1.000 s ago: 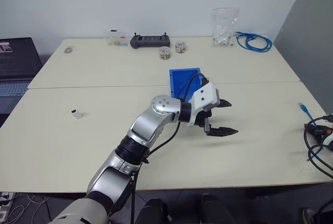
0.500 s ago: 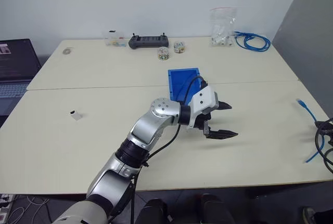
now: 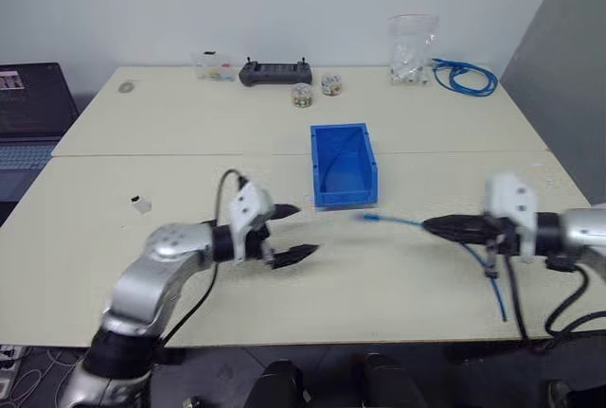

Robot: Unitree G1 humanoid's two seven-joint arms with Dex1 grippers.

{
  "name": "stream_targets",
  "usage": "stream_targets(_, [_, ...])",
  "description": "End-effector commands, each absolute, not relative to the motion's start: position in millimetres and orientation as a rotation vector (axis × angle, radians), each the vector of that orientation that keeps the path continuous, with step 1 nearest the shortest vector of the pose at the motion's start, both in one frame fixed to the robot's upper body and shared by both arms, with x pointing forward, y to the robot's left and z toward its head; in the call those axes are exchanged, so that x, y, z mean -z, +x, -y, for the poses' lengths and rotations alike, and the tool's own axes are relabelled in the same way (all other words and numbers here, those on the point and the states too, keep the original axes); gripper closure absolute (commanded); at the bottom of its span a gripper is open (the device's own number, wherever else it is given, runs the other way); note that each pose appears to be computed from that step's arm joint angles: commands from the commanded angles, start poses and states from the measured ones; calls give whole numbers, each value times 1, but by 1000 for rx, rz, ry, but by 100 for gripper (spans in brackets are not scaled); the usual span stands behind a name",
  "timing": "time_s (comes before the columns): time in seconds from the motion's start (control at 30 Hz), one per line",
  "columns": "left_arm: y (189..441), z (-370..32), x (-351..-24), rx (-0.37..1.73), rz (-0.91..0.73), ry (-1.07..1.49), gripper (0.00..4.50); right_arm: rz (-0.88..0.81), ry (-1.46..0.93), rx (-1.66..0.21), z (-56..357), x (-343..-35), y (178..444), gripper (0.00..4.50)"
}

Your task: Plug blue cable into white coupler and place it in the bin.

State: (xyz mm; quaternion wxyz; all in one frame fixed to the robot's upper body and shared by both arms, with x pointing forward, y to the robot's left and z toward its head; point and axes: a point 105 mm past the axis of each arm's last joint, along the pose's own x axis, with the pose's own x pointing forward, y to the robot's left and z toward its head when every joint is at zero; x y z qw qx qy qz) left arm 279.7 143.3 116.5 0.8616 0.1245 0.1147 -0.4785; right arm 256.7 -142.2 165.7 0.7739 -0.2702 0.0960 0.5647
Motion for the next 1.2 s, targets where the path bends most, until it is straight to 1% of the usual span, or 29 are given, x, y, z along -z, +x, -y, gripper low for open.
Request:
stream_targets(0.03, [268,-171,-113,927,-227,399,0,-193,-638,-1309,110,-143,274,448])
stream_targets(0.17, [264,-188,-101,870,-248,450,0,-223,-648,-1431,81,-119,286,448])
stream_targets(0.33, [264,-198,-98,833,-243,446,0,-264,-647,-1474,49,-100,309,448])
stream_targets(0.43, [265,-202,-97,825,-242,457,0,-303,-645,-1498,40,-92,315,448])
stream_targets(0.5, [266,-202,-96,838,-240,479,0,-322,-661,-1505,39,-87,318,403])
stream_targets(0.53, [267,-203,-96,841,-239,484,0,-328,-654,-1507,39,-86,319,394])
stream_targets(0.6, [269,-205,-96,842,-237,487,0,-327,-639,-1503,38,-87,323,333])
stream_targets(0.67, [270,-207,-95,850,-240,497,0,-314,-645,-1486,38,-91,328,285])
stream_targets(0.7, [270,-208,-95,857,-242,506,0,-308,-646,-1482,39,-94,329,270])
stream_targets(0.73, [270,-208,-94,864,-243,513,0,-301,-644,-1477,40,-98,331,238])
stream_targets(0.8, [270,-206,-91,890,-249,525,0,-296,-620,-1475,45,-106,332,196])
stream_targets(0.87, [268,-199,-87,941,-259,536,0,-297,-602,-1508,55,-118,324,143])
stream_targets(0.9, [267,-196,-85,963,-261,544,0,-300,-599,-1524,61,-122,319,130])
stream_targets(0.93, [266,-192,-83,980,-261,550,0,-298,-591,-1532,66,-127,312,99])
stream_targets(1.0, [268,-186,-79,994,-256,562,0,-282,-579,-1517,72,-132,303,57])
stream_targets(1.07, [271,-181,-75,1006,-252,596,0,-269,-571,-1486,76,-133,296,4])
stream_targets(1.2, [274,-166,-64,1049,-247,643,0,-277,-527,-1433,82,-128,276,4])
